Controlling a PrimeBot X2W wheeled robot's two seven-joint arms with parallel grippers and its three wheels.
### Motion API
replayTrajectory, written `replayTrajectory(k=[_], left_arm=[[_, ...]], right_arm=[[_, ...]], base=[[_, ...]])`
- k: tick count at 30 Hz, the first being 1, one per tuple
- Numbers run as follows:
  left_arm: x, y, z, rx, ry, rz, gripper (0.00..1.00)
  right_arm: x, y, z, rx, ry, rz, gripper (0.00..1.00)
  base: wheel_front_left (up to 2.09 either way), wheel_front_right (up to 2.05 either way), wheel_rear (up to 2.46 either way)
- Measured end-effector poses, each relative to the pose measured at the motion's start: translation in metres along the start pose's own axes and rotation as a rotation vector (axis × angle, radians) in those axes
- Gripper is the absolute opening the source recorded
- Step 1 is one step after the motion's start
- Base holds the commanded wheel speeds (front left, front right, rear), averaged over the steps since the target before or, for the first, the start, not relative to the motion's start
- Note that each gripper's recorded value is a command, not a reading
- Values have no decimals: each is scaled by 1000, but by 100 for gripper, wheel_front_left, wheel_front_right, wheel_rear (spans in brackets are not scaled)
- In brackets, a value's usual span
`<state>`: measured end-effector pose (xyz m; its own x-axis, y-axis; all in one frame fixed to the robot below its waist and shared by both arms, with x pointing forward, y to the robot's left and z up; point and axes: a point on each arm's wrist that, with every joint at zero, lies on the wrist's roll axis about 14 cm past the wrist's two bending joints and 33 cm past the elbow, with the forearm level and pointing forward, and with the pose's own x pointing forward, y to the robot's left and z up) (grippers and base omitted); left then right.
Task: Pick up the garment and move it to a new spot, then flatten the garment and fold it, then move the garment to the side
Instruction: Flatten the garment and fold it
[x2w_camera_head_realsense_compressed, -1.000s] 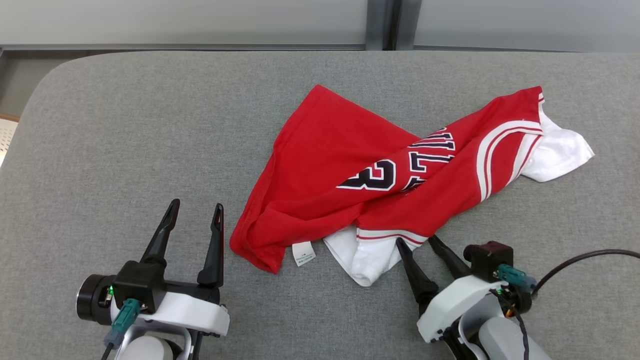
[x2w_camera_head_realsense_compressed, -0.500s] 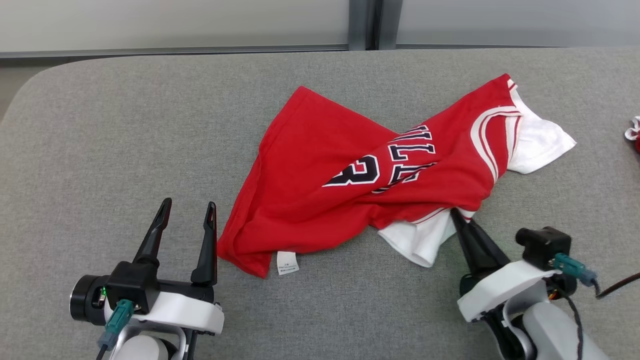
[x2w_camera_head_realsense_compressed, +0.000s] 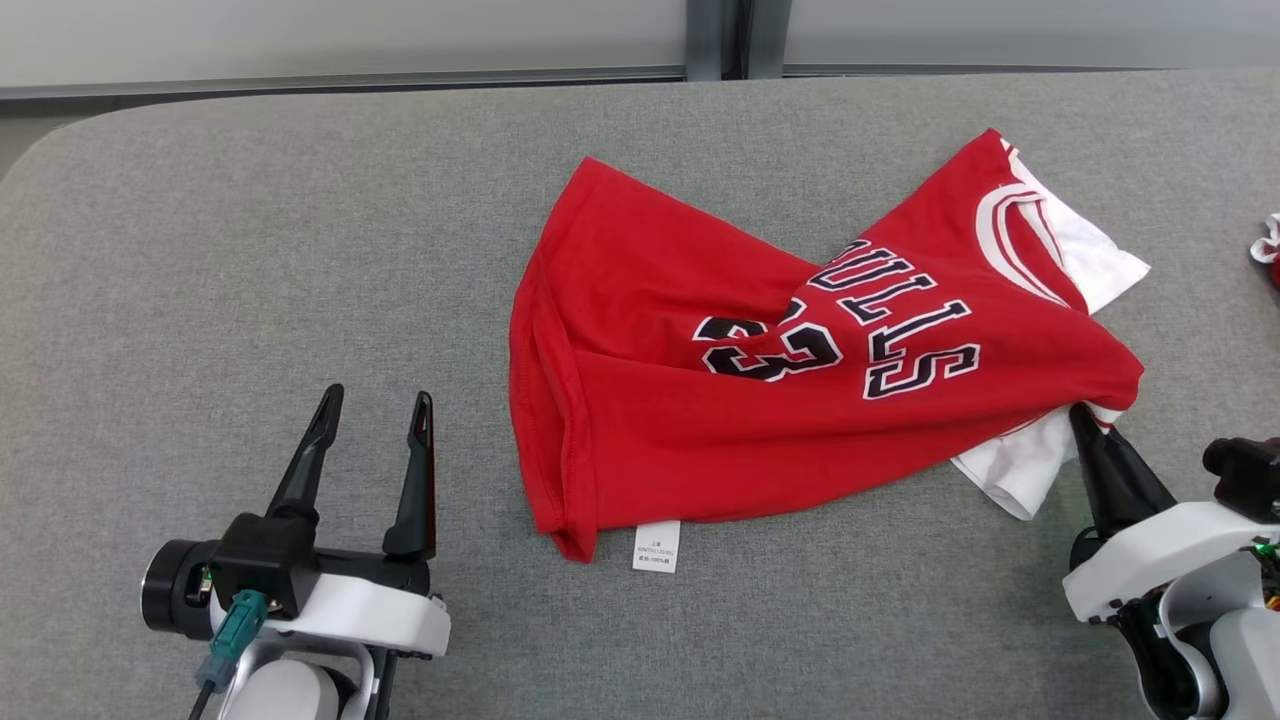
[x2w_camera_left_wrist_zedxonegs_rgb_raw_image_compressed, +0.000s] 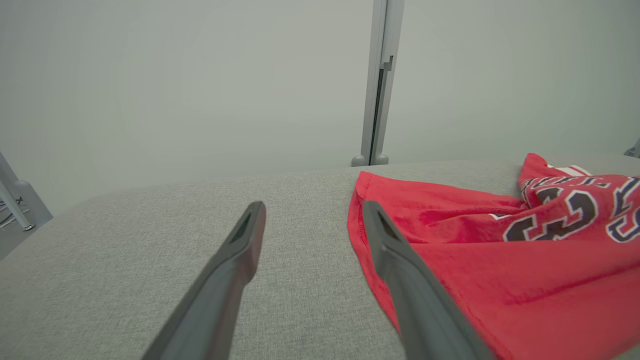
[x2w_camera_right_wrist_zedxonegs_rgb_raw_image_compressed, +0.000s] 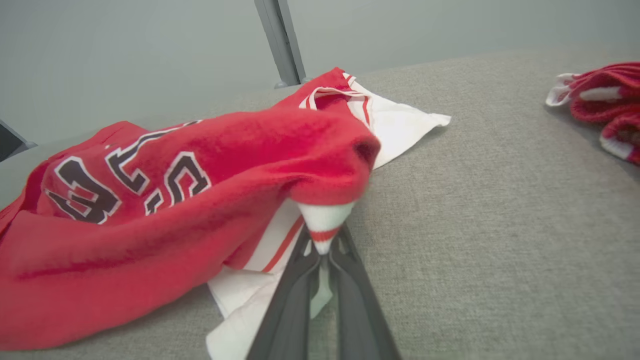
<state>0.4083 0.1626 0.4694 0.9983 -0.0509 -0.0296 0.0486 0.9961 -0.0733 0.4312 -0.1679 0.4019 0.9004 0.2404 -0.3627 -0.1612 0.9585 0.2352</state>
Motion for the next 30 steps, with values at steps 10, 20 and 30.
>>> replayTrajectory(k=[10,20,30], left_arm=[[1,-1,0,1,-2,-5,100],[-4,-3,11,12,-30,-11,100],[-26,-7,18,29,-29,-28,100]], right_arm=[[-12,-3,24,17,-131,-31,100],[-43,19,99,-145,-374,-5,100],[-72,50,80,-163,-335,32,100]], base=[[0,0,0],[0,0,0],[0,0,0]])
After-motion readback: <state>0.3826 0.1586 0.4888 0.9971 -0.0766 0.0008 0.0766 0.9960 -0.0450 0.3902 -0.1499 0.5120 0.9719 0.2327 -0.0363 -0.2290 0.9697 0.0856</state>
